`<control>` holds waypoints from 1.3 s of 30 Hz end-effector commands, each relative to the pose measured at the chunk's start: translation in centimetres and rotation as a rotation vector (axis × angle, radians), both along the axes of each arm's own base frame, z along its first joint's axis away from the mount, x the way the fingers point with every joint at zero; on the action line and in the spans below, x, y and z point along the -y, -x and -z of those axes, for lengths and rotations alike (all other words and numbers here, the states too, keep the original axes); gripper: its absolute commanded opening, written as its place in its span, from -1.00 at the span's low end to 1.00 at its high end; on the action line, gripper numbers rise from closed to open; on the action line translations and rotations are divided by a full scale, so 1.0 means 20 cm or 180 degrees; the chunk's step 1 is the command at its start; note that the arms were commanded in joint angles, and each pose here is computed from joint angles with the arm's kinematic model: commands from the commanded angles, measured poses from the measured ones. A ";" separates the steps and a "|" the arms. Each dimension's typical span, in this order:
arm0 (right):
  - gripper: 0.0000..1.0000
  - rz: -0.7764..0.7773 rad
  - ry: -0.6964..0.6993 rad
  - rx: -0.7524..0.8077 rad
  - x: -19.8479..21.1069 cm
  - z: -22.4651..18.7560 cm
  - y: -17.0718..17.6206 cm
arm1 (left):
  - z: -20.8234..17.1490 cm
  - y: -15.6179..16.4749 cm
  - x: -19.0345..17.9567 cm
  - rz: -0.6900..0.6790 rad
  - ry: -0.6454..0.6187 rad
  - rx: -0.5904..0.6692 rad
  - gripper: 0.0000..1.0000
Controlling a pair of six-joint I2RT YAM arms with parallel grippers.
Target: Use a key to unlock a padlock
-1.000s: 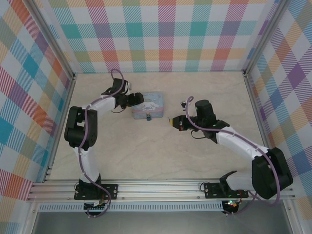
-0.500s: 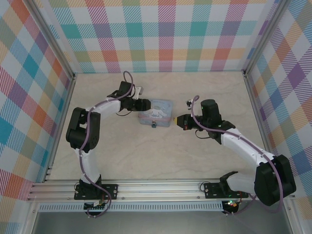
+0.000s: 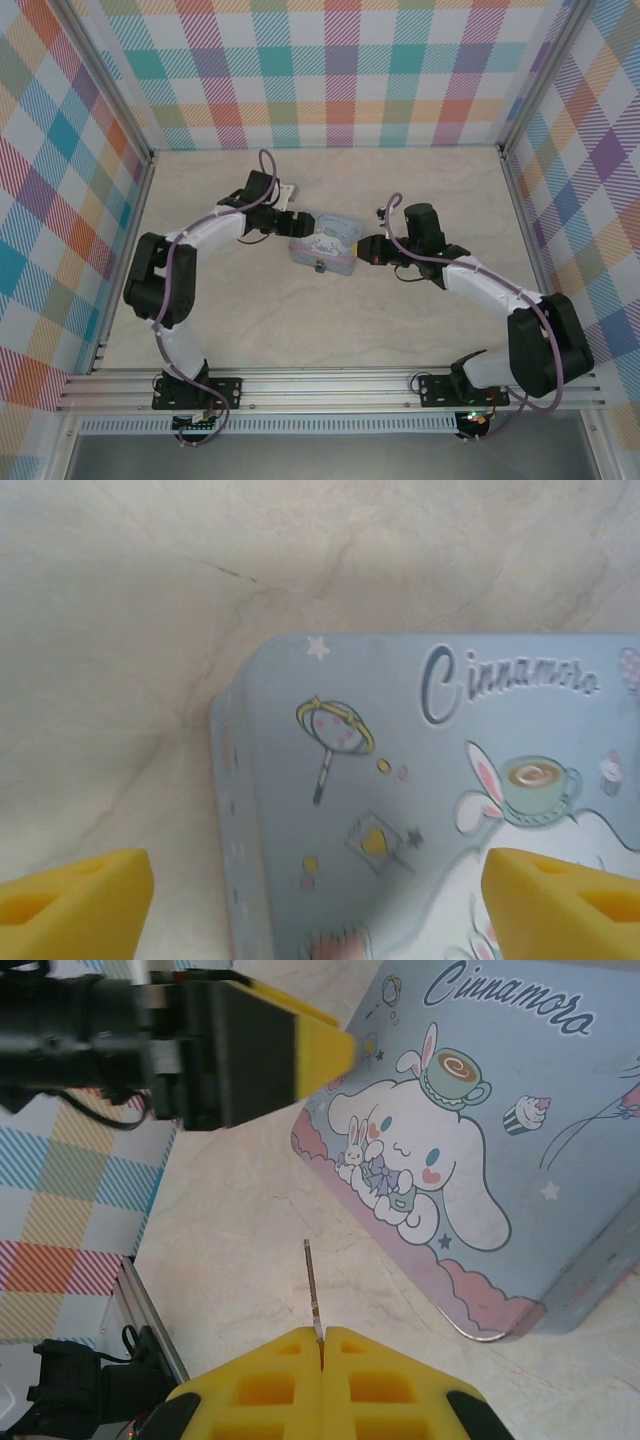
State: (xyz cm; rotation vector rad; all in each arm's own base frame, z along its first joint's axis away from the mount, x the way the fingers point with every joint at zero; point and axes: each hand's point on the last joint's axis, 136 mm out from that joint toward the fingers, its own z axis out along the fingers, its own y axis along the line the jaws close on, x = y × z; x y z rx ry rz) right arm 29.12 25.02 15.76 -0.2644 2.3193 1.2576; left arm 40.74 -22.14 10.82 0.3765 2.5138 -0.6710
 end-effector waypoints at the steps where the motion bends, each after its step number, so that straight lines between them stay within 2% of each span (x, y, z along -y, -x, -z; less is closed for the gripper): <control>1: -0.89 -0.0026 -0.0226 -0.0041 -0.05 -0.02 -0.04 | -0.22 0.02 -0.07 -0.0237 0.0094 0.0433 0.75; 4: -0.89 -0.0037 -0.0345 -0.0090 -0.08 -0.02 -0.07 | -0.26 0.15 -0.10 -0.0294 0.0313 0.0537 0.74; 10: -0.89 -0.0033 -0.0436 -0.0146 -0.12 0.02 -0.13 | -0.20 0.50 -0.09 -0.0195 0.0881 0.0509 0.69; 15: -0.90 -0.0027 -0.0484 -0.0218 -0.15 0.07 -0.19 | -0.09 0.63 -0.05 -0.0157 0.1112 0.0429 0.67; 24: -0.90 0.0022 -0.0403 -0.0242 -0.17 0.13 -0.27 | 0.05 0.65 0.08 0.0003 0.1097 0.0421 0.68; 39: -0.91 0.0110 -0.0187 -0.0471 -0.15 0.29 -0.26 | 0.22 0.59 0.16 0.0247 0.0841 0.0626 0.67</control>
